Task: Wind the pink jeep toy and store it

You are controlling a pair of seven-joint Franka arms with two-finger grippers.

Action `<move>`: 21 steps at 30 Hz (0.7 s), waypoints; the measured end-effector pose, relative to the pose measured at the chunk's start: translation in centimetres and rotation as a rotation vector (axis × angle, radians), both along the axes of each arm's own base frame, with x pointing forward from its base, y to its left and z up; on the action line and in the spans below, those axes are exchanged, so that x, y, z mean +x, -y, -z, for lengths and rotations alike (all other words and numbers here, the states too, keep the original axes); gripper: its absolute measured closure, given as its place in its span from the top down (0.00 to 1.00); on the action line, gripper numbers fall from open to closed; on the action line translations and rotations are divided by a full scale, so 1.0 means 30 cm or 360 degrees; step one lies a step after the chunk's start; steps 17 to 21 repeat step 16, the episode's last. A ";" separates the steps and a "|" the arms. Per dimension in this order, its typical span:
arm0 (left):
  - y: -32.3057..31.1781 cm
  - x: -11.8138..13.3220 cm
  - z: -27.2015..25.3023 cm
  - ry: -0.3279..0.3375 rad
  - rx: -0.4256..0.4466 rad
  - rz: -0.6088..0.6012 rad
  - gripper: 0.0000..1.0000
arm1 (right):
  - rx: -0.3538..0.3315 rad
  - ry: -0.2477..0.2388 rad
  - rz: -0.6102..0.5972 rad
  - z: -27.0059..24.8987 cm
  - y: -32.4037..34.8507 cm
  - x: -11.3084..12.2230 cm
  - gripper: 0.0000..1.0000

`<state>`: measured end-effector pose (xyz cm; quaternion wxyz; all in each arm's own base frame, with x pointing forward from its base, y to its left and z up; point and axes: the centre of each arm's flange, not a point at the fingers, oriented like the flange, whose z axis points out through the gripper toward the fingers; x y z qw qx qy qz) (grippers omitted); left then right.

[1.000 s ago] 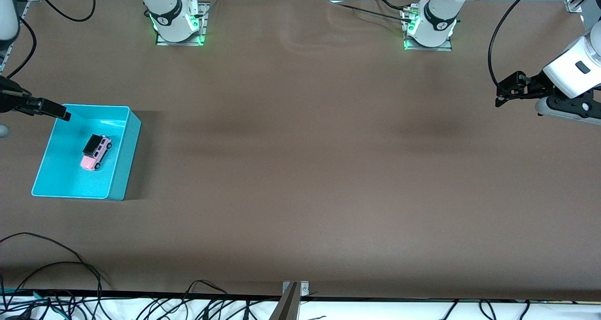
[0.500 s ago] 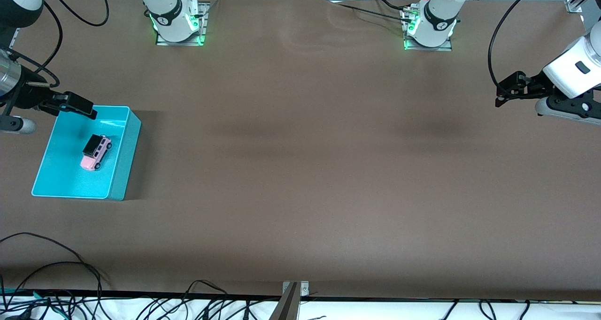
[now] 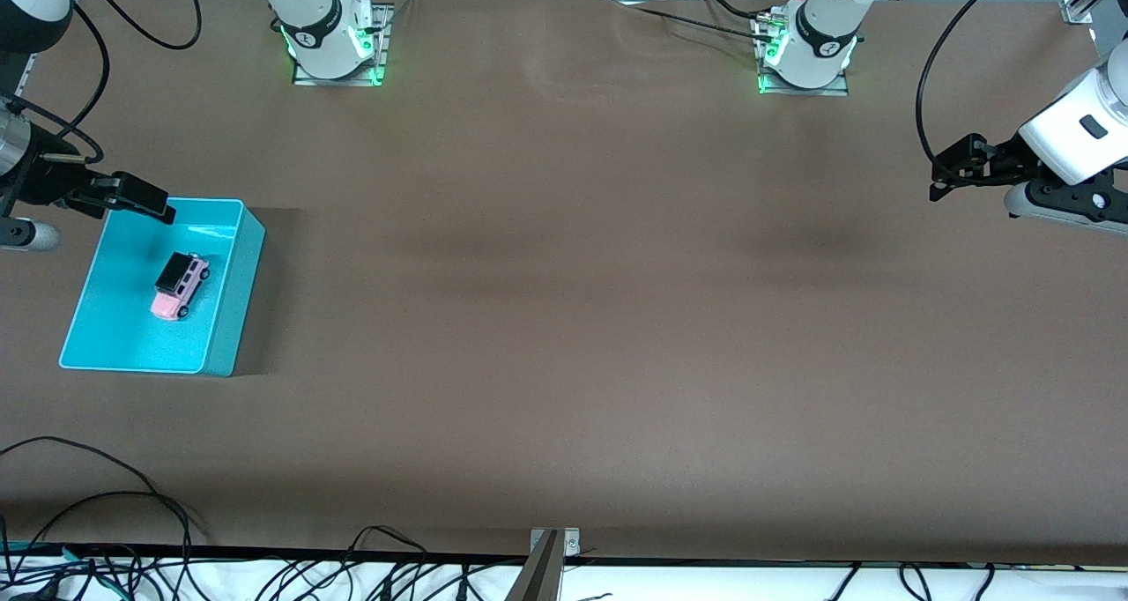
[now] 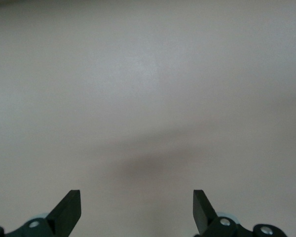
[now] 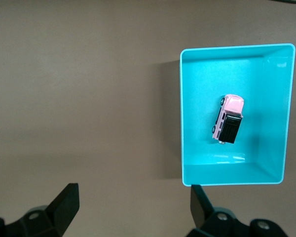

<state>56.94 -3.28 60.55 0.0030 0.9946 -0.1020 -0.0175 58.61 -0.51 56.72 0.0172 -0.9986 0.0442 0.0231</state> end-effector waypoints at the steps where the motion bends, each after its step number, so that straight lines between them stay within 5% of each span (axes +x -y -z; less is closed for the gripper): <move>1: 0.000 0.000 0.000 0.0000 0.0000 0.0000 1.00 | 0.0000 -0.0001 -0.0002 0.000 -0.002 0.000 1.00; 21: 0.000 0.000 0.000 0.0000 0.0000 0.0000 1.00 | 0.0003 0.0006 -0.0072 -0.062 -0.001 -0.020 1.00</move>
